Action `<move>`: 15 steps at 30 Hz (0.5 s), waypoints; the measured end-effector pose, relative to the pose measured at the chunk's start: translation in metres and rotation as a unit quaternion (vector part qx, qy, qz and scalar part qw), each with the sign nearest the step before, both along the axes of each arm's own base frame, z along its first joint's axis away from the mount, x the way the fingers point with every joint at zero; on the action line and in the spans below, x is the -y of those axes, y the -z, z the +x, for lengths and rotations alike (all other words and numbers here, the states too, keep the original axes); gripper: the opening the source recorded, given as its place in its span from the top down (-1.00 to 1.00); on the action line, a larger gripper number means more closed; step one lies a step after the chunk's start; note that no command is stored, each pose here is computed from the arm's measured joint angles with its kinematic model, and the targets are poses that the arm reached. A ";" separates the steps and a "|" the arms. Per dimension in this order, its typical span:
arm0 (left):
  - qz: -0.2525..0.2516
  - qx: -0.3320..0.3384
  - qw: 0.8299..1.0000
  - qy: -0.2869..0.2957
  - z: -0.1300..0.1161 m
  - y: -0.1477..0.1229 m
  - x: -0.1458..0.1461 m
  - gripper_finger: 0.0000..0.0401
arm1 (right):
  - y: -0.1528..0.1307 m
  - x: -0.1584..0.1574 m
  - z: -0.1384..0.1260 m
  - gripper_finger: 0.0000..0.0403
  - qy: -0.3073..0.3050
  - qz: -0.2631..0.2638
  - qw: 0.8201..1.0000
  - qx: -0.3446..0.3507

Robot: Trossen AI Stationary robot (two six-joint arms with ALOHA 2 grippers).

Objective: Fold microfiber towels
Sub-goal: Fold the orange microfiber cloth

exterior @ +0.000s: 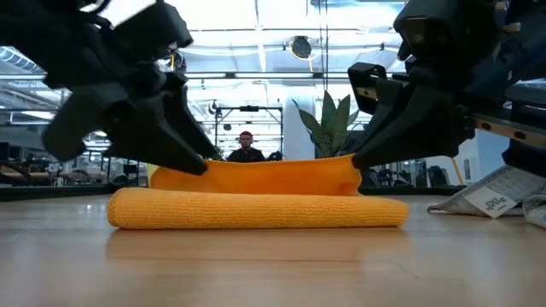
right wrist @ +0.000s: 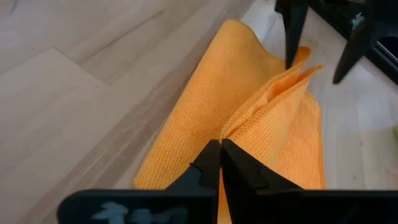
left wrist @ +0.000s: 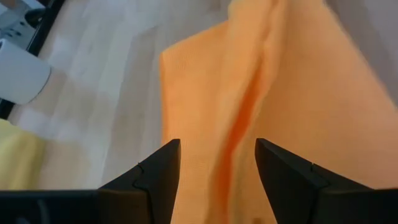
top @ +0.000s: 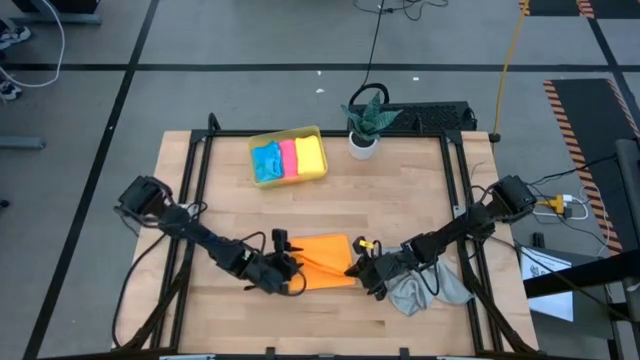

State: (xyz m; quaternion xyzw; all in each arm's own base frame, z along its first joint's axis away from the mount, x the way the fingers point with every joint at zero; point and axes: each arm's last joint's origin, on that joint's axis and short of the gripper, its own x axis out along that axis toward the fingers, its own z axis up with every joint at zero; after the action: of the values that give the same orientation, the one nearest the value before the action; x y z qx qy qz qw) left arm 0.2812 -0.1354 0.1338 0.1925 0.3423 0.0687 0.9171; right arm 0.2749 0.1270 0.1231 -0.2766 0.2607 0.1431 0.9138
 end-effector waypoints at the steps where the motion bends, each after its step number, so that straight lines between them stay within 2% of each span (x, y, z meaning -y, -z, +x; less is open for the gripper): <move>1: 0.000 -0.001 1.000 -0.004 0.001 0.000 -0.003 -0.04 | 0.000 0.000 0.000 0.99 0.000 0.000 1.000 0.000; 4: -0.013 -0.009 1.000 -0.006 0.005 0.001 -0.010 -0.04 | 0.000 0.000 0.000 0.99 0.000 0.001 1.000 0.000; 8: -0.086 -0.062 0.994 0.037 0.006 0.005 -0.017 -0.04 | 0.000 0.000 0.000 0.99 0.000 0.001 1.000 0.000; 10: -0.102 -0.073 0.992 0.034 0.006 0.007 -0.018 -0.01 | 0.000 0.000 0.000 0.99 0.000 0.001 1.000 0.000; 15: -0.103 -0.079 0.991 0.032 0.004 0.008 -0.018 0.29 | 0.000 0.000 0.000 0.99 0.000 0.001 1.000 0.000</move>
State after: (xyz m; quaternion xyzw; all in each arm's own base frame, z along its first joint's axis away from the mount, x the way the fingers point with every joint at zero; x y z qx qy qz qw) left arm 0.2854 -0.1175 0.1262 0.1126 0.4127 -0.0120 0.9038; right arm 0.2748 0.1272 0.1231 -0.2759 0.2609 0.1436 0.9139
